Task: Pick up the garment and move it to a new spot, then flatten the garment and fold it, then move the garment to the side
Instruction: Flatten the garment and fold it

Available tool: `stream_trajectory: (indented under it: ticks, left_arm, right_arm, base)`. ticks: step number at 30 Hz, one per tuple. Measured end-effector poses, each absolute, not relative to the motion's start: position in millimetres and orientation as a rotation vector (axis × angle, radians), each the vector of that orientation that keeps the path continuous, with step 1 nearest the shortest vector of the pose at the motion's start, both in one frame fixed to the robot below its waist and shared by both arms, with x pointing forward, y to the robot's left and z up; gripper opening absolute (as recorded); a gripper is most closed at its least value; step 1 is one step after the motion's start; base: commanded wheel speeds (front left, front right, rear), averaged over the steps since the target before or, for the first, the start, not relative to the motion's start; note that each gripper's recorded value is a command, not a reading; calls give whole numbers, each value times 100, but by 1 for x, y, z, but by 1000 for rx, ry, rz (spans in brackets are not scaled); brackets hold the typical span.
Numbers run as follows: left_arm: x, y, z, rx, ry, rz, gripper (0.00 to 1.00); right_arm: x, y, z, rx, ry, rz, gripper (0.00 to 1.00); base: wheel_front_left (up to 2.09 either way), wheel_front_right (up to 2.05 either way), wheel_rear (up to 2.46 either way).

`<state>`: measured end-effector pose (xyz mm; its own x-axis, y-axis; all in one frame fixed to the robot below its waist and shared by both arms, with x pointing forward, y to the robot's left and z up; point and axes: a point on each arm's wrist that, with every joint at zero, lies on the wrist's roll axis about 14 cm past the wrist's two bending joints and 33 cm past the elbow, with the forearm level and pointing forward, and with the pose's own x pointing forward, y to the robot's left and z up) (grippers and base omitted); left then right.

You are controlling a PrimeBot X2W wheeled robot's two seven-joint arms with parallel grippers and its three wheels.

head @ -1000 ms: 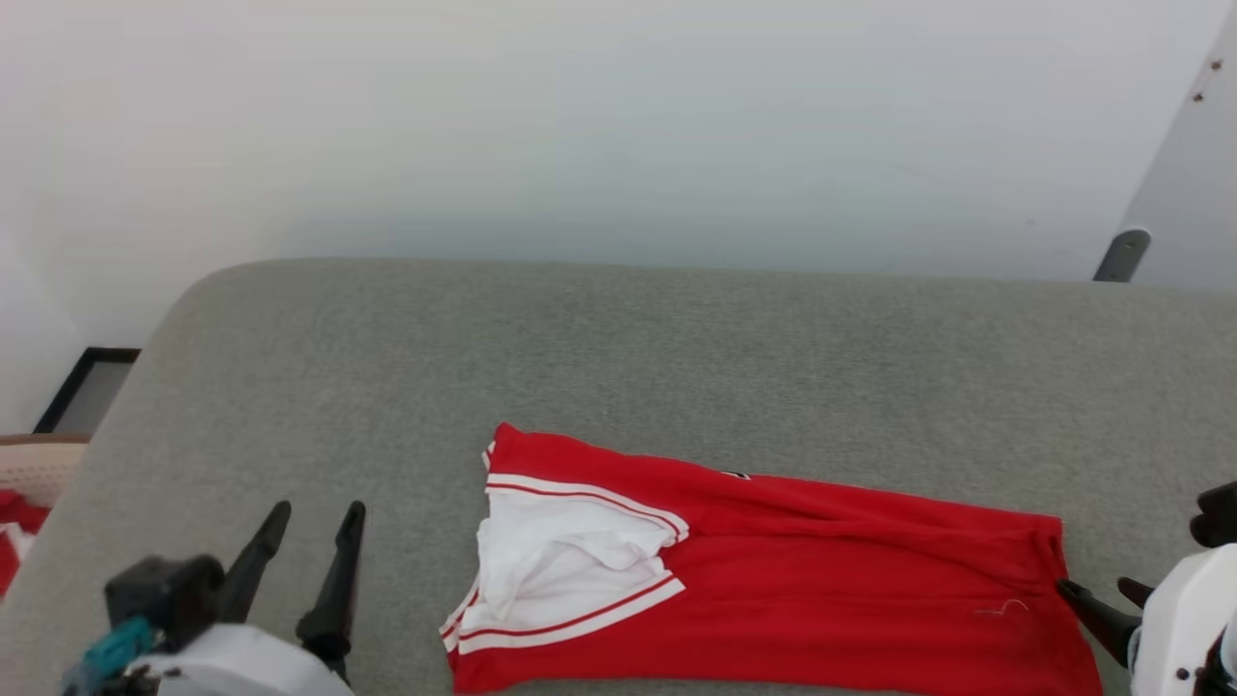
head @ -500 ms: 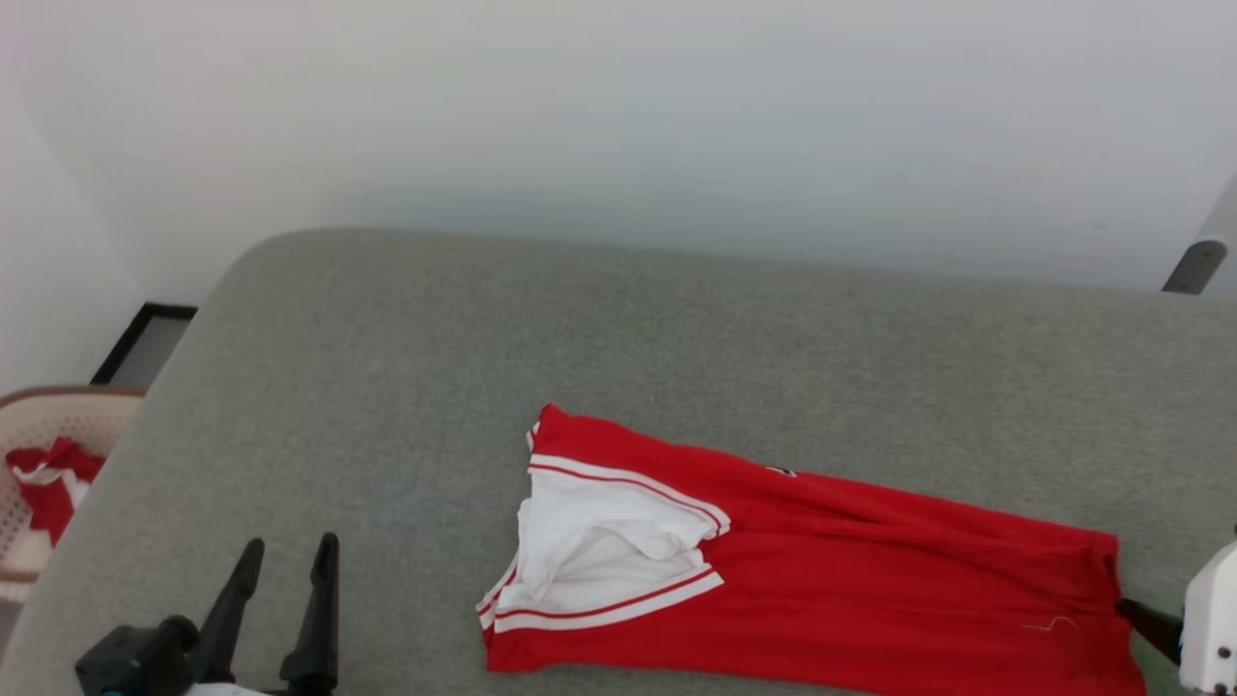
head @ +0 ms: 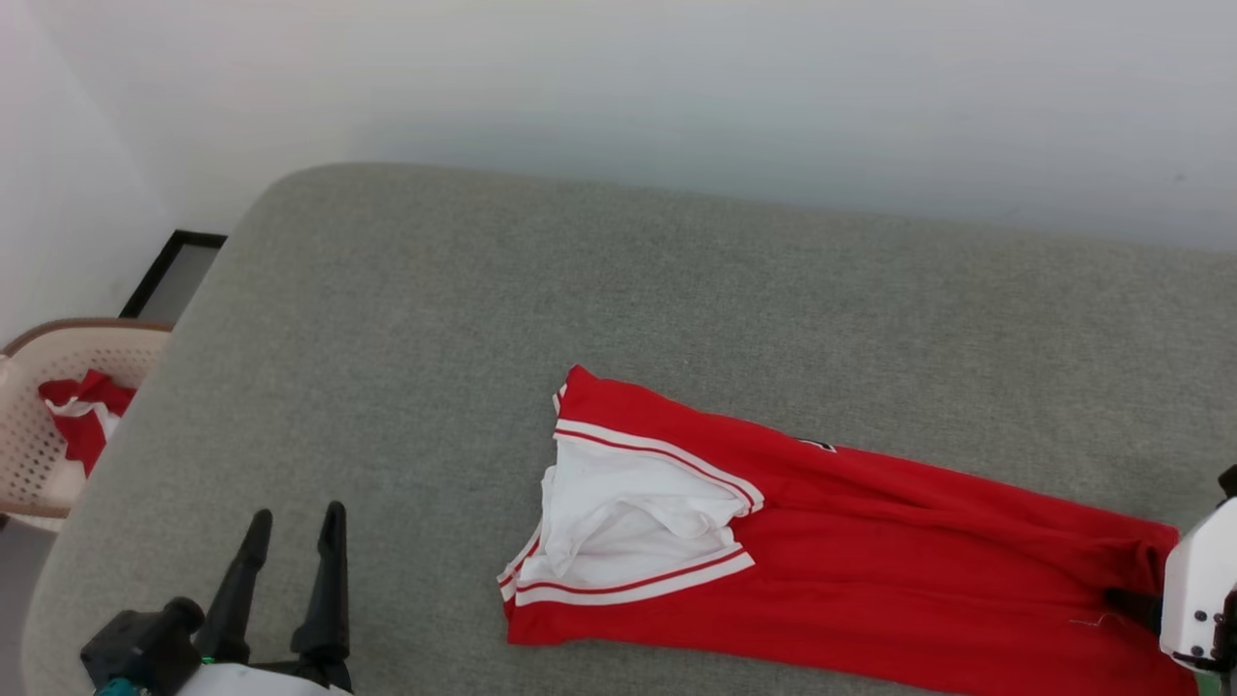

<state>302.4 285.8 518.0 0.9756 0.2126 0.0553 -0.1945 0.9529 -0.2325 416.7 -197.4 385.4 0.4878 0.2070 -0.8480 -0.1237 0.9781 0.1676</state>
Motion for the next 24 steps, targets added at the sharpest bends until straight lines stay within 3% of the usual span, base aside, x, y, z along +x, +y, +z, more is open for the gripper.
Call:
stream_trajectory:
  ticks: [1,3,4,17,24]
  left_arm:
    - [302,287,517,-232,-79,212,100]
    - [304,289,516,-235,-82,223,100]
    - [305,290,517,-242,-86,225,100]
    - [311,297,510,-250,-95,249,100]
    - [316,289,508,-242,-95,212,100]
  right_arm:
    - [418,-195,383,81,1052,207,100]
    - [418,-192,379,69,1069,218,22]
    - [419,-192,377,69,1076,222,0]
    - [429,-195,380,96,1035,243,0]
    - [428,-236,390,68,1012,161,0]
  base:
    - [0,0,0]
    - [0,0,0]
    - [0,0,0]
    - [0,0,0]
    - [0,0,0]
